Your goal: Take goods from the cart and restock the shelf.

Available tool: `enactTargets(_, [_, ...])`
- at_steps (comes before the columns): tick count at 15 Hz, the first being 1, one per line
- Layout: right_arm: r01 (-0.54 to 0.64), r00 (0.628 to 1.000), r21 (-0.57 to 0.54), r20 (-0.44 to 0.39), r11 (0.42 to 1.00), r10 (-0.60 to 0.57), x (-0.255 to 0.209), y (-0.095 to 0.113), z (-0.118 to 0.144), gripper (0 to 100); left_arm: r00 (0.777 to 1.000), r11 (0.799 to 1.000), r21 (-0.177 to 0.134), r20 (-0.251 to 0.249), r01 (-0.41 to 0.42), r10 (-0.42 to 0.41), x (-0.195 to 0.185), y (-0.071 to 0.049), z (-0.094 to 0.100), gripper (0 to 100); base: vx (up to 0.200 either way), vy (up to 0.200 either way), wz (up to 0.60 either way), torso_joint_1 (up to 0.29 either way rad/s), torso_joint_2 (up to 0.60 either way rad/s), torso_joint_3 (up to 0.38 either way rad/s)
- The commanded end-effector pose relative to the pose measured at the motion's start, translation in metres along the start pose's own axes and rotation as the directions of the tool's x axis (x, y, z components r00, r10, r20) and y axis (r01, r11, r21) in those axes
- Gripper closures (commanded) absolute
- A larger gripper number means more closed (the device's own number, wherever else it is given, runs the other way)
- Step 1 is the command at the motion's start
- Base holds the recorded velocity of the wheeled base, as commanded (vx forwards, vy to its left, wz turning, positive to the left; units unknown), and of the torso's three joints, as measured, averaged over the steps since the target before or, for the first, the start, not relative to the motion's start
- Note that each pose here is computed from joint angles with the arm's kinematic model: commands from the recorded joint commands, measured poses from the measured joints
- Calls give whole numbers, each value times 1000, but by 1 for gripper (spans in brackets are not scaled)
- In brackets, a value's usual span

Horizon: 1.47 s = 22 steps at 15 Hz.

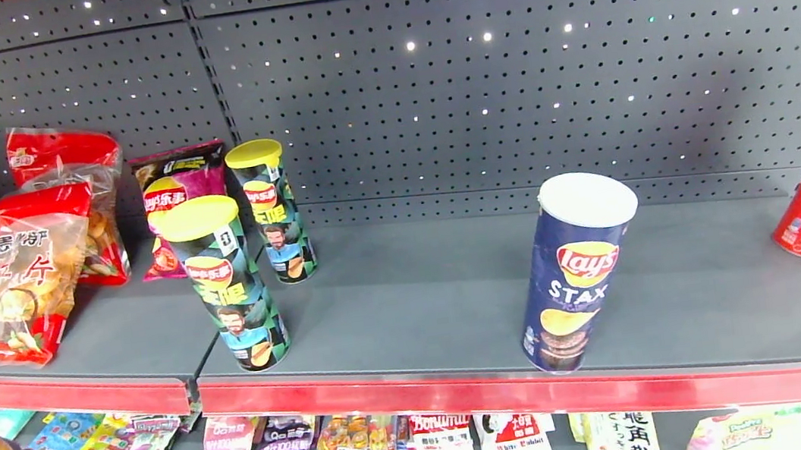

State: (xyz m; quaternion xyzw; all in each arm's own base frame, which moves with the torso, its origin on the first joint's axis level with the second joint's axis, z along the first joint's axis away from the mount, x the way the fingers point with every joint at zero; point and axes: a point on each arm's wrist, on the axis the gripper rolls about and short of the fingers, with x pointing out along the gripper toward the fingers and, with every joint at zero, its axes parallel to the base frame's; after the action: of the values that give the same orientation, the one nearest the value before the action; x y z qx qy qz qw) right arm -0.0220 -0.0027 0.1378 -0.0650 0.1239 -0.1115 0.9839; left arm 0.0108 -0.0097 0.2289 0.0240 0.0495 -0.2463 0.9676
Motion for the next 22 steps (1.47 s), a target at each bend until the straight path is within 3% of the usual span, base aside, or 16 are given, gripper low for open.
enactTargets(1, [-81,992,-21,92,997,82,-6,4,-36,0,999,998,-46,2,33,-33,-3,-2,-6,100,0,0,0,0,0,0])
enactTargets(2, [-98,990,-23,99,995,100,-5,4,-38,0,999,997,-66,-1,47,-47,-2,-3,-8,100,0,0,0,0,0,0])
enactTargets(4, [-111,989,-7,96,994,111,-4,5,-43,0,999,996,-75,-1,37,-38,-3,-3,-9,100,0,0,0,0,0,0])
enactTargets(6, [-145,979,-7,144,989,144,-3,6,-50,0,999,997,-68,-13,-35,34,-1,0,-8,100,0,0,0,0,0,0])
enactTargets(9, [-145,978,-8,150,989,145,-2,6,-50,0,999,999,-6,20,-50,50,-9,-3,-9,100,0,0,0,0,0,0])
enactTargets(13, [-142,978,-7,150,990,142,-2,6,-50,0,998,999,-7,28,-49,49,-15,-6,-11,100,0,0,0,0,0,0])
enactTargets(16, [-139,979,-10,150,990,139,-2,6,-50,0,998,1000,-5,56,-2,2,-14,-6,-6,100,0,0,0,0,0,0])
enactTargets(18, [-139,979,-7,150,990,139,-2,6,-50,0,999,1000,-7,47,1,-1,-11,-5,-4,100,0,0,0,0,0,0])
enactTargets(22, [-144,978,-9,150,990,143,-2,6,-50,0,998,1000,-5,55,-2,2,-5,-2,0,100,0,0,-600,0,4,6])
